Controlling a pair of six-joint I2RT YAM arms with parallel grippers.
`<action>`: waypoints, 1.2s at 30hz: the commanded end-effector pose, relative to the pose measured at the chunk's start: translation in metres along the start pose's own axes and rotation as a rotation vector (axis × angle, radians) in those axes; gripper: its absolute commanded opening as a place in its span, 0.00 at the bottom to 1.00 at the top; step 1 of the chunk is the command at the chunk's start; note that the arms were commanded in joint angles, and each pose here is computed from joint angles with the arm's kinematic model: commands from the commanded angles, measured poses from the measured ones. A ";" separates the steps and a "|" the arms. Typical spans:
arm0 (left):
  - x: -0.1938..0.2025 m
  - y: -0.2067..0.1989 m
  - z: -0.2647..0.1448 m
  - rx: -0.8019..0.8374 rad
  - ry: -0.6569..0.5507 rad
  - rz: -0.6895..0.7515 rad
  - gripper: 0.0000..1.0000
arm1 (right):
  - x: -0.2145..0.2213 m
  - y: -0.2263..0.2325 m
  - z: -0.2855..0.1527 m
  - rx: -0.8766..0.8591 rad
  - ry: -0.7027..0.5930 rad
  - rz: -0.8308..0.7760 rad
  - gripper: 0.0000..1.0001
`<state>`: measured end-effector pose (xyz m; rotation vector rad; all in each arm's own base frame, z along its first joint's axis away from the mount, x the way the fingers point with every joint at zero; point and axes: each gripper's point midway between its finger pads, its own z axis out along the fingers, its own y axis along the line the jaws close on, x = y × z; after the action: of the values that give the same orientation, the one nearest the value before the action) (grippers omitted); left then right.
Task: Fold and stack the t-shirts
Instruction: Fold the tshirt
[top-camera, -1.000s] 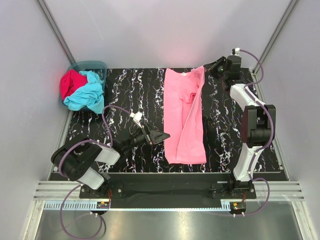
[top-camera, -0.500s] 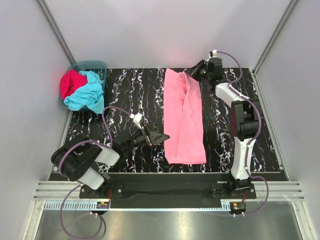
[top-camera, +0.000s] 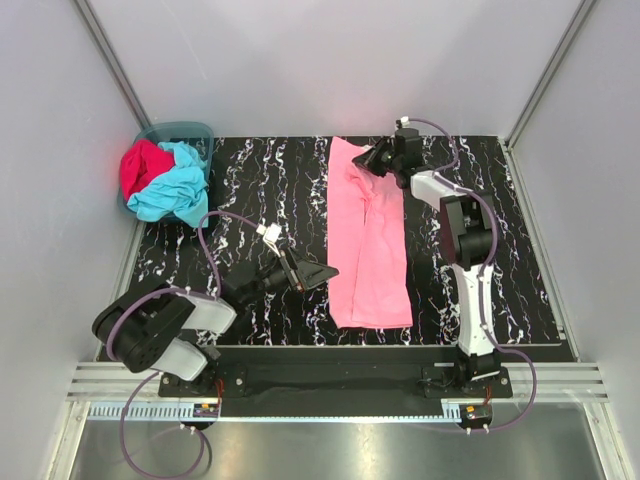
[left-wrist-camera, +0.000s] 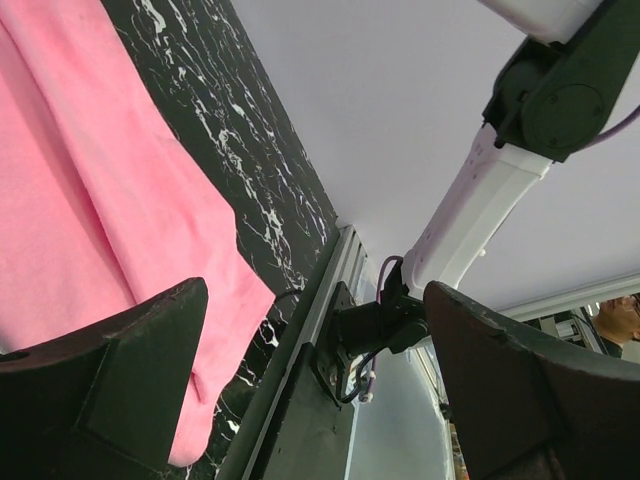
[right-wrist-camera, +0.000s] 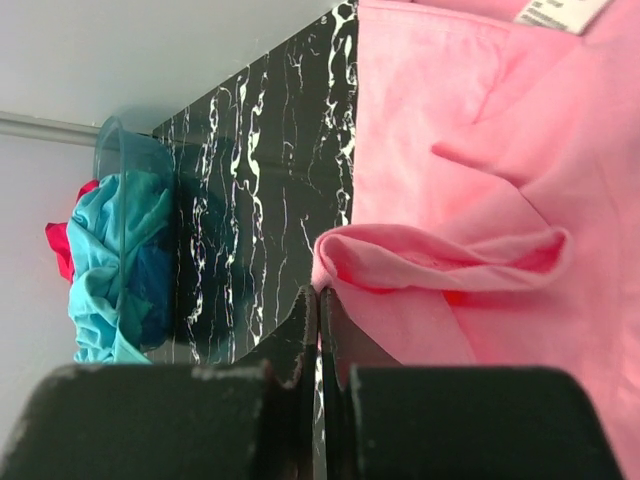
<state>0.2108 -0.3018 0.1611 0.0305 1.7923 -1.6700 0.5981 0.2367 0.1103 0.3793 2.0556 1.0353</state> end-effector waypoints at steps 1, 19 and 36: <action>-0.010 -0.015 -0.001 0.051 -0.045 0.075 0.95 | -0.002 0.029 0.016 -0.077 -0.007 -0.014 0.00; -0.006 -0.011 -0.006 0.033 -0.040 0.078 0.95 | -0.007 0.037 0.042 -0.105 0.009 0.038 0.53; 0.006 0.025 0.003 -0.028 -0.012 0.025 0.99 | -0.072 0.053 -0.125 0.205 -0.339 -0.058 0.63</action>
<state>0.2089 -0.2986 0.1258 0.0073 1.8929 -1.6183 0.5658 0.1987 0.1687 0.5404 2.0165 0.8074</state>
